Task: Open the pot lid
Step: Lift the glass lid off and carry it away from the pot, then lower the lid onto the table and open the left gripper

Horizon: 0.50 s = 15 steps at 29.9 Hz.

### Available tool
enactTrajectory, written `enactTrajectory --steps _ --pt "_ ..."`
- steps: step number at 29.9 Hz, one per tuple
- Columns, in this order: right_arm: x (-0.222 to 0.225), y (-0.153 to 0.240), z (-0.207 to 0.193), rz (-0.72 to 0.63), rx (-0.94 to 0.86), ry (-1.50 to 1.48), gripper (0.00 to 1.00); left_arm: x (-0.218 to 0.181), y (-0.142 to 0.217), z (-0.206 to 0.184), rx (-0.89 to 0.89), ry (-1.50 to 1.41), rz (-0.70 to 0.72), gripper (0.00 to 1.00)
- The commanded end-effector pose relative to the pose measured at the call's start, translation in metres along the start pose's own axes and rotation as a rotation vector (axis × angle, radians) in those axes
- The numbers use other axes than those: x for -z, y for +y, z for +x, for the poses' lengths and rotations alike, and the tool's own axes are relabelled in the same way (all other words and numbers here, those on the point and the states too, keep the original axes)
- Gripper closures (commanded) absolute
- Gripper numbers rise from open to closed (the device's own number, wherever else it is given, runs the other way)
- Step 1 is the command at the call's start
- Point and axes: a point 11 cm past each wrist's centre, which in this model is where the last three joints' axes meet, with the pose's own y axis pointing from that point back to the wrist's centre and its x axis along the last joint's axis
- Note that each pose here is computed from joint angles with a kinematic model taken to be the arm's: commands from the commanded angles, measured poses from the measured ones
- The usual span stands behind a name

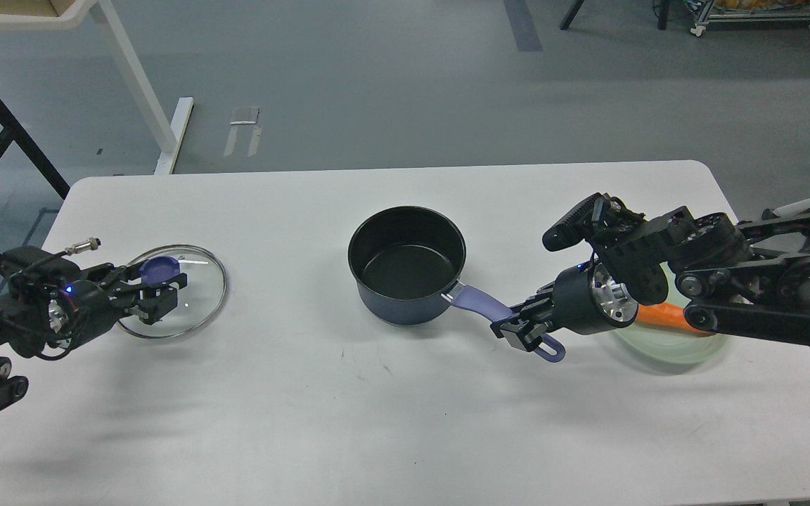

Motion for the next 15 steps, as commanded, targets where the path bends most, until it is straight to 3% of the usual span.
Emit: enactTrajectory --steps 1,9,15 --pt "0.000 0.000 -0.002 0.001 0.003 -0.004 0.80 0.001 0.000 0.002 -0.015 0.028 0.008 0.18" --pt "0.000 -0.001 -0.003 0.003 0.006 -0.005 0.65 0.002 -0.001 0.010 -0.044 0.060 0.015 0.08" --pt "-0.001 -0.001 -0.003 0.000 0.000 -0.007 0.33 0.012 -0.004 0.041 -0.178 0.247 0.077 0.01"
